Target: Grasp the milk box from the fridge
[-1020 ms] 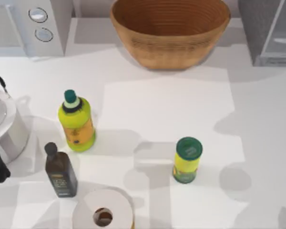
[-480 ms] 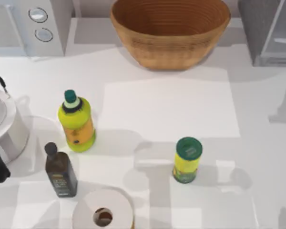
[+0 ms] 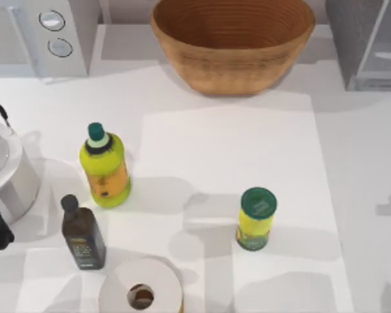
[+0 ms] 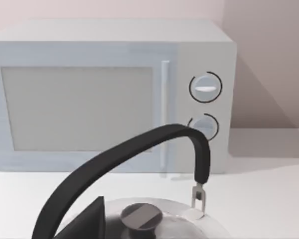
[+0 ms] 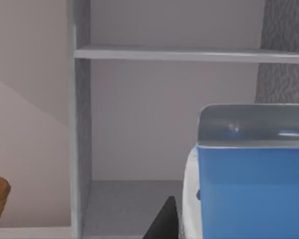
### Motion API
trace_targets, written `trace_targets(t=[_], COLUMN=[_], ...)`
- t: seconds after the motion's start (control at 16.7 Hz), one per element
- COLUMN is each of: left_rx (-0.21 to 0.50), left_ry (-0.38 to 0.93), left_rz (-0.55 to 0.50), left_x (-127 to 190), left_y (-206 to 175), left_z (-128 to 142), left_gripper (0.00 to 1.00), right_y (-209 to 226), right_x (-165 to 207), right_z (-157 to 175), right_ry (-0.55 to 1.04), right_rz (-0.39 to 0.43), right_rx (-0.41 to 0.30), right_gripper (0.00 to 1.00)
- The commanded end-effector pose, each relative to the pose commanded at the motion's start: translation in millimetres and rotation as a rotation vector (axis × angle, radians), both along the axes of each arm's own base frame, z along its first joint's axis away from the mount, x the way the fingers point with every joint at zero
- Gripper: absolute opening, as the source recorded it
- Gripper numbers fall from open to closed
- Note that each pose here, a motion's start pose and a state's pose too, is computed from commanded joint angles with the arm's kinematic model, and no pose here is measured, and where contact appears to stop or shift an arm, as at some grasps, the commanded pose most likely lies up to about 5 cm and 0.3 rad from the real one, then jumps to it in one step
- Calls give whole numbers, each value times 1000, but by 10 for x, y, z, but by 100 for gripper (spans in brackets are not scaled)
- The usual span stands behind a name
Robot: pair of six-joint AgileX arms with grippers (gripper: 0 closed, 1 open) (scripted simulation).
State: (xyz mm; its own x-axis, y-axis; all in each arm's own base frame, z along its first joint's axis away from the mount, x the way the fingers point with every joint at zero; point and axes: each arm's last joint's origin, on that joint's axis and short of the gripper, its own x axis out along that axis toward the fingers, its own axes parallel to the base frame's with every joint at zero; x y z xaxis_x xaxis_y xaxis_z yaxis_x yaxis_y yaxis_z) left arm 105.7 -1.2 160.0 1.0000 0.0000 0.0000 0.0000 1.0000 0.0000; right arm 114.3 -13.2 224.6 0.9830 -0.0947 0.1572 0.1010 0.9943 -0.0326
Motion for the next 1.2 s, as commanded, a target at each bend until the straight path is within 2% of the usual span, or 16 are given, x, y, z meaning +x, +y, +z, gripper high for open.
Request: trace_targets(t=[0.24,0.36,0.84,1.2], left_rx=[0,0,0,0], left_ry=[0,0,0,0], left_rz=[0,0,0,0], left_x=[0,0,0,0], left_y=[0,0,0,0], left_z=[0,0,0,0], left_gripper=[100,100,100,100], right_y=[81,116,117,131], right_x=[-85,-86,-69,126], right_z=[-508,-633,-630,-465], right_ry=[118,152,159,157], right_rz=[55,94,103,196], right_rx=[29,39,41,28], right_gripper=[0,0,0,0])
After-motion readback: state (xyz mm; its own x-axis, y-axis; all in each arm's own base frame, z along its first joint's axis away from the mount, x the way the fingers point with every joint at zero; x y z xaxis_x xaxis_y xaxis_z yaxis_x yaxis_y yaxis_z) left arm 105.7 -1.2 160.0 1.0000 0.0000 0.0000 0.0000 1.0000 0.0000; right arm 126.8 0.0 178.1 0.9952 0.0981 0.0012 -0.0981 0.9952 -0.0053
